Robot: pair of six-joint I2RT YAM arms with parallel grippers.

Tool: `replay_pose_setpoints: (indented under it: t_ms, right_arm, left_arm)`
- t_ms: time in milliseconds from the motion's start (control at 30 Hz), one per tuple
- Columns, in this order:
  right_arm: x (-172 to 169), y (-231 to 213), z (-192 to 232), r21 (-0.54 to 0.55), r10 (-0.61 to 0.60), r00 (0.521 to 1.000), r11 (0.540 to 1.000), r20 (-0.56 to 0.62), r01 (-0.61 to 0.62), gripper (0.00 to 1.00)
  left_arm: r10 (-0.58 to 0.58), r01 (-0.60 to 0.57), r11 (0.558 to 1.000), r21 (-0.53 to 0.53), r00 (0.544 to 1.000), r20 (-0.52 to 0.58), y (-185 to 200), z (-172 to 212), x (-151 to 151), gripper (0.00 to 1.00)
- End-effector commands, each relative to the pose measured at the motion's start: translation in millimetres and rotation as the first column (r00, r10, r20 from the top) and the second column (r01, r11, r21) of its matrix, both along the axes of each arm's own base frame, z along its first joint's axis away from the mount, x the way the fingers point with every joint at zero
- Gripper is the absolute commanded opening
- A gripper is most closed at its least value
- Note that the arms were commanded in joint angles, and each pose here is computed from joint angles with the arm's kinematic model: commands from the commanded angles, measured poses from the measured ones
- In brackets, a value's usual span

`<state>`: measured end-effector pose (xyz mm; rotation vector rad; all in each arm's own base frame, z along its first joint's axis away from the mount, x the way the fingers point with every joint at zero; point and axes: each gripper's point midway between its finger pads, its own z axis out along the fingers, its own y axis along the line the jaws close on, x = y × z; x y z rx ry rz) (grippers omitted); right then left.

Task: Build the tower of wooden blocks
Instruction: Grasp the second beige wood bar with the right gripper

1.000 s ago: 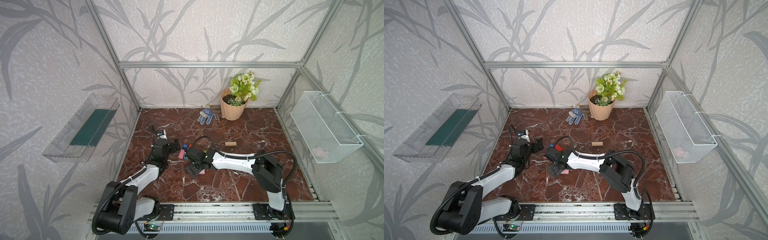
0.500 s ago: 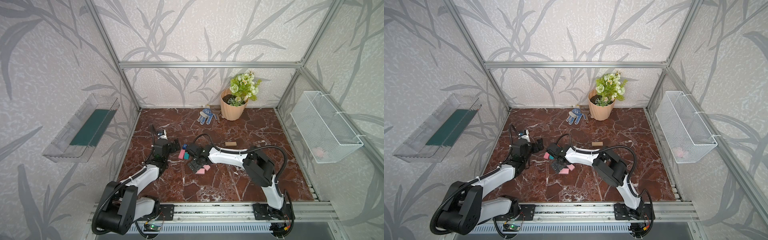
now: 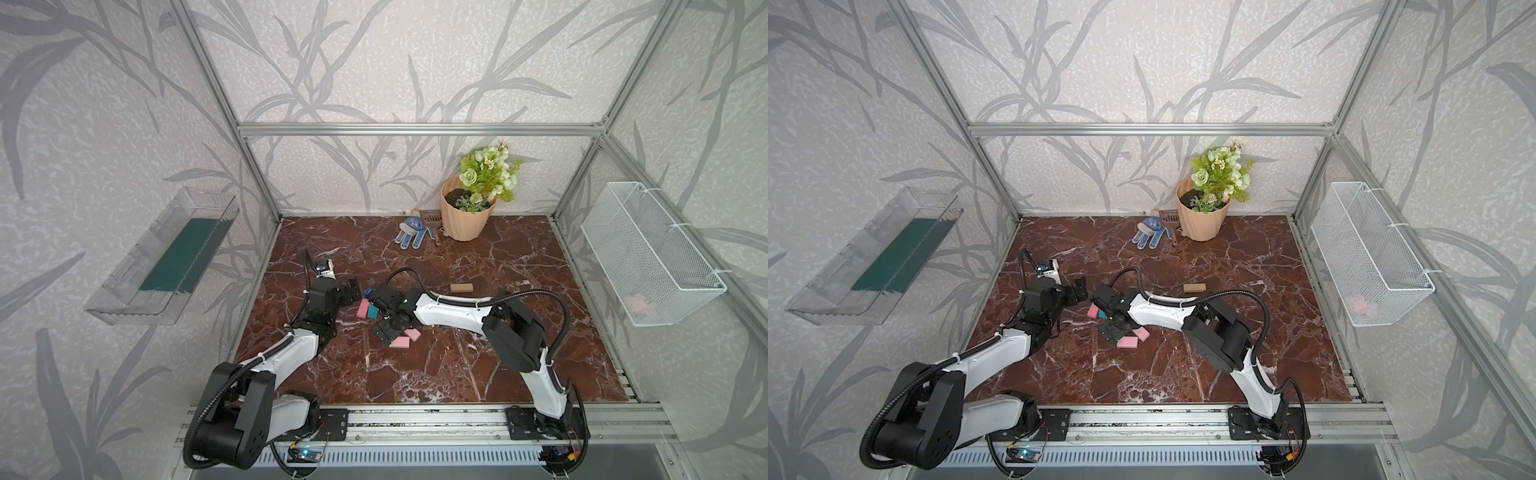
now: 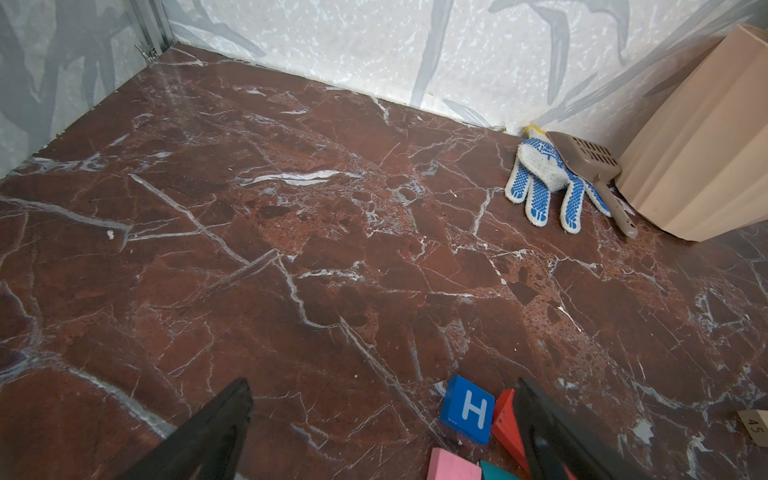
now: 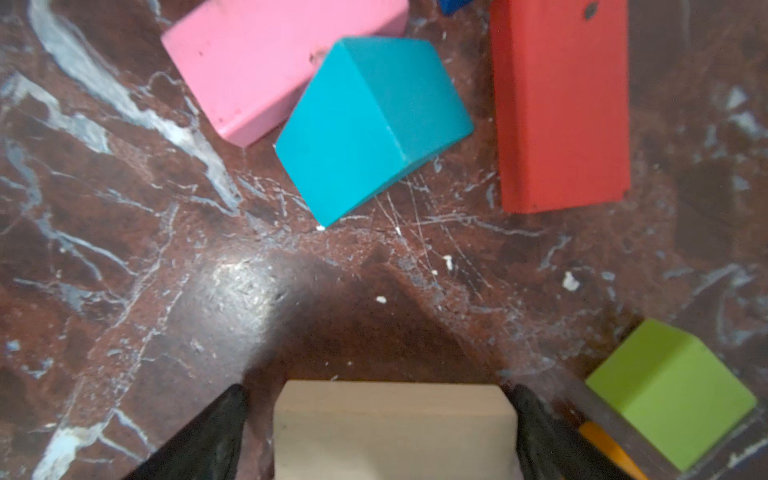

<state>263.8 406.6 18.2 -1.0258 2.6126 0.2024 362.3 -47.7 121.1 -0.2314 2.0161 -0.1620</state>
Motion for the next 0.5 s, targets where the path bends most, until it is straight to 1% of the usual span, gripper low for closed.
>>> replay_pose_setpoints:
  t_ms: [0,200,333,467]
  right_arm:
    - [-7.7,-6.9,-16.9,-0.053,0.008,0.999,0.999,-0.035,-0.01,0.93]
    - [-10.0,-12.2,-17.5,-0.071,-0.005,0.999,0.997,-0.047,0.001,0.89]
    - [-11.2,-16.1,-15.4,-0.061,-0.01,0.999,0.998,-0.037,0.008,0.88]
    - [-12.3,-15.2,-12.0,-0.052,-0.014,0.999,0.999,-0.043,0.012,0.84]
  left_arm:
    - [0.003,-0.003,1.0,0.016,1.0,0.01,0.0,5.8,0.6,0.99]
    - [0.006,-0.006,1.0,0.019,1.0,0.01,0.0,5.7,0.2,0.99]
    - [0.0,0.0,1.0,0.022,1.0,0.004,-1.6,5.1,2.0,0.99]
    - [0.005,-0.005,1.0,0.027,1.0,0.003,-1.1,4.9,1.8,0.99]
